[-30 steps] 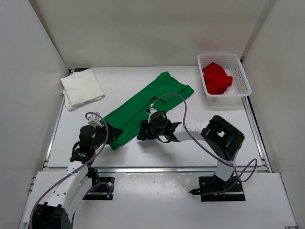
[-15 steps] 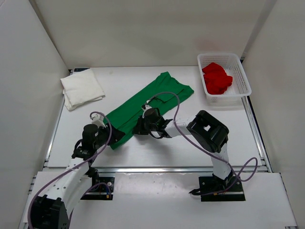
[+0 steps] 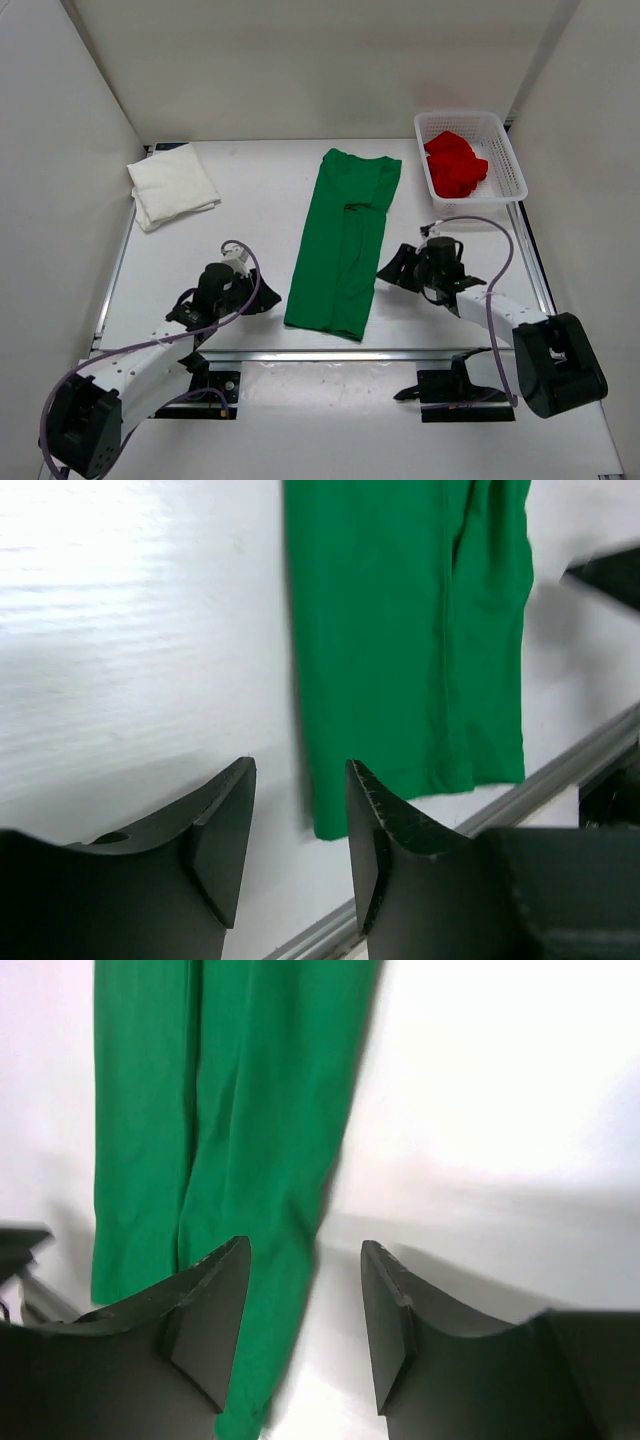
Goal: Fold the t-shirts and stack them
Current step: Rotate the tshirt 90 degrees
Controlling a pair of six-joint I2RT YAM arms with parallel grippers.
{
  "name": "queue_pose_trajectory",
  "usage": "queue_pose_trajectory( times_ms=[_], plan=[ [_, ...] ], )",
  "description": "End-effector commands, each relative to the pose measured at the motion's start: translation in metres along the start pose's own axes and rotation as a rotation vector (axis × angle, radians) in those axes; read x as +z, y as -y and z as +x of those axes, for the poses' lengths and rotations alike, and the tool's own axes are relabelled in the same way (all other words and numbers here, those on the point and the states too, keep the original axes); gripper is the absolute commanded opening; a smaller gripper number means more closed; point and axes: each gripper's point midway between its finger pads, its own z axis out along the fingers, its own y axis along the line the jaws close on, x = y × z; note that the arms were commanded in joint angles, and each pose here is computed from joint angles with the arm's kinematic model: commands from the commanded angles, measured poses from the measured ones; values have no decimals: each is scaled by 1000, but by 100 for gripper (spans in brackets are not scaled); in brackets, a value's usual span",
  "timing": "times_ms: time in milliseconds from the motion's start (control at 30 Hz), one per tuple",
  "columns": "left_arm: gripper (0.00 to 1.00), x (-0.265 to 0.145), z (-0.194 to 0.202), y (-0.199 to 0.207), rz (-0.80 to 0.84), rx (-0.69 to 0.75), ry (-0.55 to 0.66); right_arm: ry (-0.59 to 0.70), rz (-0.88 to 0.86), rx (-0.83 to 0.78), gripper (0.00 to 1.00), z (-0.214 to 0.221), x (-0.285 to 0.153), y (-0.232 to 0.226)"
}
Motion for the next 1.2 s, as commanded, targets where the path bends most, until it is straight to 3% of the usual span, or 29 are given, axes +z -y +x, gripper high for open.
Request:
queue_pose_trajectory(
  times_ms=[0, 267, 433, 467, 533, 633, 800, 933, 1000, 1067, 1167],
  plan=[
    [53, 6, 7, 1, -21, 57, -21, 82, -5, -81, 47, -48, -7, -5],
    [54, 22, 44, 3, -1, 108, -160, 79, 58, -41, 46, -112, 53, 11],
    [35, 29, 58, 13, 46, 137, -214, 98, 117, 36, 44, -143, 81, 37],
    [32, 30, 57, 15, 50, 127, -204, 99, 130, 26, 41, -148, 89, 40],
    [21, 28, 60, 16, 57, 130, -204, 78, 94, 21, 26, -155, 99, 35],
    [12, 22, 69, 12, 54, 120, -204, 47, 54, -24, 15, -167, 125, 21],
    [8, 7, 87, 9, 74, 69, -208, -69, 21, -76, 0, -165, 157, 1],
    [16, 0, 83, 21, 126, 38, -184, -69, 32, -162, 4, -186, 170, -16],
    [32, -2, 80, 22, 129, 26, -166, -68, 58, -158, 19, -188, 160, -16],
    [43, -1, 74, 22, 132, 13, -146, -13, 45, -167, 29, -201, 136, -27],
    [57, -1, 68, 18, 115, 6, -133, 11, 48, -137, 39, -176, 98, -28]
  ],
)
